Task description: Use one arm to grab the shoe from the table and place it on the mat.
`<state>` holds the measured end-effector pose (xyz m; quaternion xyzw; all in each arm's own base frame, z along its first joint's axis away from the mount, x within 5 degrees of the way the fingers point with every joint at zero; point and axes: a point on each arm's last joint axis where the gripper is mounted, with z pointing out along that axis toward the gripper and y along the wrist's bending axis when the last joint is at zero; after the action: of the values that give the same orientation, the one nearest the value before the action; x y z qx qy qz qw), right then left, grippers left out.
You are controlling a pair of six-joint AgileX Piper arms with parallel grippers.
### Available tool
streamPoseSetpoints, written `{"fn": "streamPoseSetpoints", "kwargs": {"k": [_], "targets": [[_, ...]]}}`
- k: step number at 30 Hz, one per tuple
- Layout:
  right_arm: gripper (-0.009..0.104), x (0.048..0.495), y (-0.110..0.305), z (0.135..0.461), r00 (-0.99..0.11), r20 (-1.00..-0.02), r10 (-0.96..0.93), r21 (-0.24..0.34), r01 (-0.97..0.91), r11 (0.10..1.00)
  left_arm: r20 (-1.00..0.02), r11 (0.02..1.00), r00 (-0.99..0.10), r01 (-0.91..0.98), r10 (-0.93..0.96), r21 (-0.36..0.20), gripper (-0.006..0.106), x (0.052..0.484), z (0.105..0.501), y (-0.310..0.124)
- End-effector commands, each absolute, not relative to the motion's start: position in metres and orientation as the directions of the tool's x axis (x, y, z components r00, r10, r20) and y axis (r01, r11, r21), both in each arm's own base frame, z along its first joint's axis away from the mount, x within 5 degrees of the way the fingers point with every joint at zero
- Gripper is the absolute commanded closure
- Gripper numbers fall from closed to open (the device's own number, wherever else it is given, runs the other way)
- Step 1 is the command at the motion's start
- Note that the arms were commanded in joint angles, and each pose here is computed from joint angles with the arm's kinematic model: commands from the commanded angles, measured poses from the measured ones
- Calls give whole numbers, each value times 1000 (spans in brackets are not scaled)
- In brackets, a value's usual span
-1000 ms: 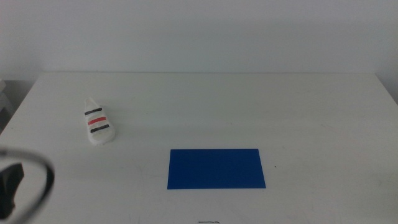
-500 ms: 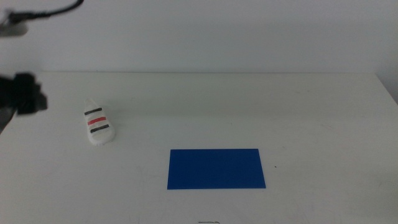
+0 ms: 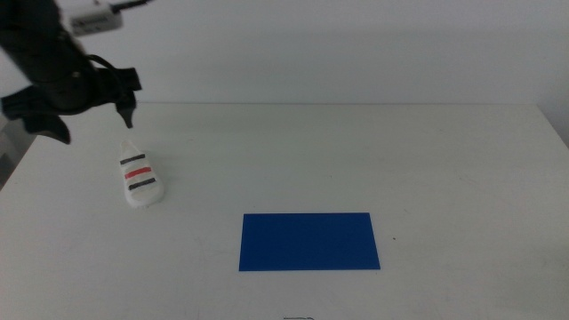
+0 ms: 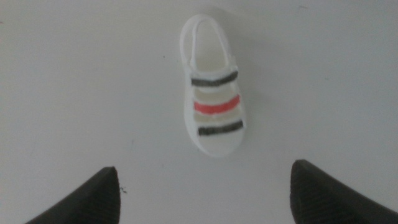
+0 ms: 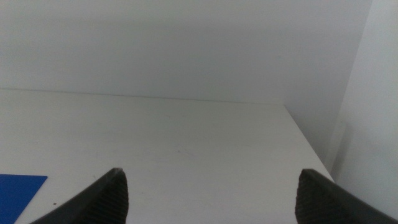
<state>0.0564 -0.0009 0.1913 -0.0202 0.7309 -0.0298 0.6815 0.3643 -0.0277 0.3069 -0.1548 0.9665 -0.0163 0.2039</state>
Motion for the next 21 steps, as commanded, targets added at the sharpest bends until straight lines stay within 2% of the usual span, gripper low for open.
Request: {"fn": "streamPoseSetpoints", "kwargs": {"k": [1,4,9,21], "targets": [[1,54,-1,206,43,-995,-86,-85,19,996,-440,953,-846,-285,-300,-101,7,377,321,-29],[1,54,-1,206,43,-995,-86,-85,19,996,-430,959,-858,-267,-279,-90,7,399,304,-30],[1,54,-1,206,43,-995,-86,-85,19,996,-370,931,-855,-340,-363,-128,7,428,275,-29],[1,54,-1,206,43,-995,-86,-85,19,996,-297,929,-881,-350,-369,-116,9,467,220,-34]]}}
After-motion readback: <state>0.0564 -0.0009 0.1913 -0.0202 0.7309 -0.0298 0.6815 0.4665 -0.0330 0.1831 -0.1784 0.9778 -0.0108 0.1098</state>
